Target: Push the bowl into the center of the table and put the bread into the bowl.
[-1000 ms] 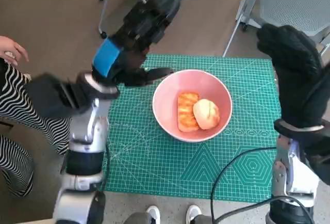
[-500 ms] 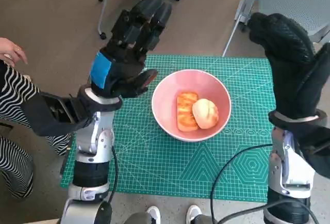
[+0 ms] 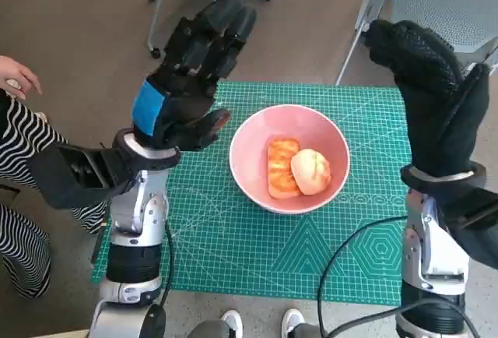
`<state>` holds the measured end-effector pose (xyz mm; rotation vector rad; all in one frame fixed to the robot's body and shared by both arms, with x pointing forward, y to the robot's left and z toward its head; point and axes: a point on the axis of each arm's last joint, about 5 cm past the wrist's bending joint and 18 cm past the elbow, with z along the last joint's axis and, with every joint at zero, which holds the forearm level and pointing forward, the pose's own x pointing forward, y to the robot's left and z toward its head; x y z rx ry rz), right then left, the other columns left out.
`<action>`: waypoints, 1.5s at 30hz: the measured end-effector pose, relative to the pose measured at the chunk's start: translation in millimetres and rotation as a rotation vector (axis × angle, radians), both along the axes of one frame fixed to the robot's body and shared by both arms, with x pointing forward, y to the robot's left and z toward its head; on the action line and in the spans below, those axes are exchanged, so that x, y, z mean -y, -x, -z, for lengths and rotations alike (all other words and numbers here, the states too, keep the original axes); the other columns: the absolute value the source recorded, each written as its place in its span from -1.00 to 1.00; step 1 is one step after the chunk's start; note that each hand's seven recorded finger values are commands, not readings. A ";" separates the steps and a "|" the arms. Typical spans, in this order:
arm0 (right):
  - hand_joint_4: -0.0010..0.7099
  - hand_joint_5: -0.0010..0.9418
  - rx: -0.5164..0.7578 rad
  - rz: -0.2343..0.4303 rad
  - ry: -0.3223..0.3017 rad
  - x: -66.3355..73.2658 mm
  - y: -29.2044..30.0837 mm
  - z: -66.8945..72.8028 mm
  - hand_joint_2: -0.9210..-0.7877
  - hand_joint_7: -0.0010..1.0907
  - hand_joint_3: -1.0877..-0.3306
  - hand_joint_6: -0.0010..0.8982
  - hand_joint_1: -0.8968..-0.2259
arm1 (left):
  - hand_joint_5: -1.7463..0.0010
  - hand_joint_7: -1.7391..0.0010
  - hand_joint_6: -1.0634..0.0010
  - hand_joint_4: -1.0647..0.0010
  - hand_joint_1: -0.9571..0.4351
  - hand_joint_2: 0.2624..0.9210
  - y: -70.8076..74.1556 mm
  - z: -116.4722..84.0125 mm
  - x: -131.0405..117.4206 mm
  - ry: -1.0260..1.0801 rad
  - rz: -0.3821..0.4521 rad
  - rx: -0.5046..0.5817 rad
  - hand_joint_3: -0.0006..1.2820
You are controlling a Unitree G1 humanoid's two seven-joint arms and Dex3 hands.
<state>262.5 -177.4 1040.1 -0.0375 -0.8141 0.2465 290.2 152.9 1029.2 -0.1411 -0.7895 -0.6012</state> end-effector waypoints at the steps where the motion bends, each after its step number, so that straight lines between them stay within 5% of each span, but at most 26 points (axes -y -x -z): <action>1: -0.40 -0.98 0.001 0.000 0.000 -0.1 -0.3 -0.4 -1.00 0.05 0.14 -0.77 -0.45 | 1.00 0.49 1.00 0.99 -0.61 1.00 0.1 0.1 -0.2 0.001 -0.002 0.004 -0.41; 45: -0.39 -0.99 -0.007 0.004 -0.009 -1.1 -5.4 -0.1 -1.00 0.05 0.09 -0.76 -0.40 | 1.00 0.52 1.00 0.99 -0.52 1.00 1.4 5.4 3.2 -0.039 -0.044 0.018 -0.43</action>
